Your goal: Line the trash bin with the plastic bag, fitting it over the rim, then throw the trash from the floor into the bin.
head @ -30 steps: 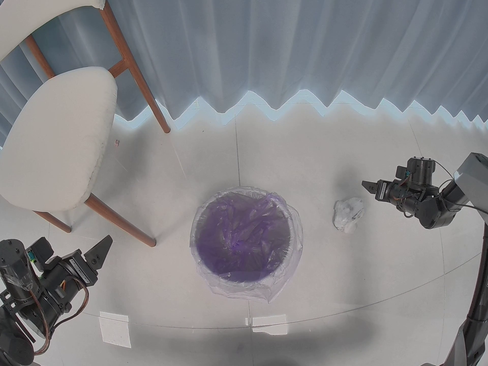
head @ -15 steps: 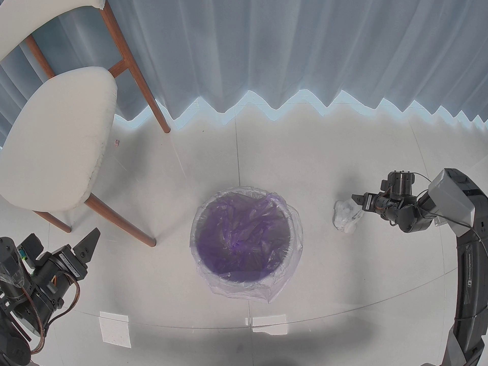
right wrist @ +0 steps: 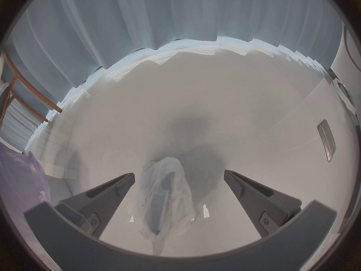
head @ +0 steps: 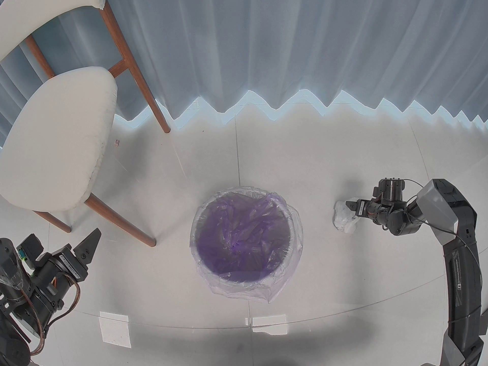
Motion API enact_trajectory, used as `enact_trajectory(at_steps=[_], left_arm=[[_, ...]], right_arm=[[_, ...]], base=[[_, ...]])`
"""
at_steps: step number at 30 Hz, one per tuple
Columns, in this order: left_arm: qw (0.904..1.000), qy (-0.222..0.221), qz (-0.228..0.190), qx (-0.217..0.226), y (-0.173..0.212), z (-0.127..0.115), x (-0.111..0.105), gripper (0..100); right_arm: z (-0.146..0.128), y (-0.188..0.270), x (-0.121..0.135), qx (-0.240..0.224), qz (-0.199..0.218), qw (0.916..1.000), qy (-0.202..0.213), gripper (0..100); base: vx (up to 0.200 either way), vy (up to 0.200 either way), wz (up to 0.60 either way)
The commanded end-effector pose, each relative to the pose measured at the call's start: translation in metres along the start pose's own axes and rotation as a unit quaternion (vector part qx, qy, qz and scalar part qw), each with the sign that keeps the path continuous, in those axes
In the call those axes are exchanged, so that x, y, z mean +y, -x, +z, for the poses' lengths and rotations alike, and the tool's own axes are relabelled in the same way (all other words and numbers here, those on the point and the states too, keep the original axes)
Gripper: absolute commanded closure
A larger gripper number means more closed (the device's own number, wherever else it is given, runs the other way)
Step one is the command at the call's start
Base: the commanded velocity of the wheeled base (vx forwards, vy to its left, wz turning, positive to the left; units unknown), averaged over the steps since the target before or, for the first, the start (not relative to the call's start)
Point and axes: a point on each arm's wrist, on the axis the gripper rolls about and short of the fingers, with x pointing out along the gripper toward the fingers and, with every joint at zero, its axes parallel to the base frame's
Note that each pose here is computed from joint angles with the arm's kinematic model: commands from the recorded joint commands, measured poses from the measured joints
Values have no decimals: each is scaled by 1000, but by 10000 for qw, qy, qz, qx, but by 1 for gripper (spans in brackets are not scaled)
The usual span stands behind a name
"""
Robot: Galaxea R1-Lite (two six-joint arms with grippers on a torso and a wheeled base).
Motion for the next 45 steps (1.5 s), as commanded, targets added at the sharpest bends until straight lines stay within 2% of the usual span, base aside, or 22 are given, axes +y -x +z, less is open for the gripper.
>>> enact_trajectory(at_steps=[1, 18, 19, 34, 45], left_arm=[[9999, -56, 46, 100, 2, -4, 2, 0], [9997, -92, 105, 179, 0, -6, 3, 0], [9997, -92, 105, 179, 0, -6, 3, 0], [9997, -88, 132, 165, 0, -6, 4, 0], [9996, -112, 142, 202, 0, -7, 4, 0]], right_arm=[[-5, -8, 0, 36, 12, 10000, 4, 0], [-14, -13, 16, 194, 136, 9997, 69, 0], [-16, -13, 15, 224, 131, 9996, 67, 100], [-17, -12, 15, 231, 129, 9996, 59, 100], [11, 28, 29, 88, 229, 9997, 80, 100]], base=[[0, 0, 0], [0, 0, 0], [0, 0, 0], [0, 0, 0], [0, 0, 0]])
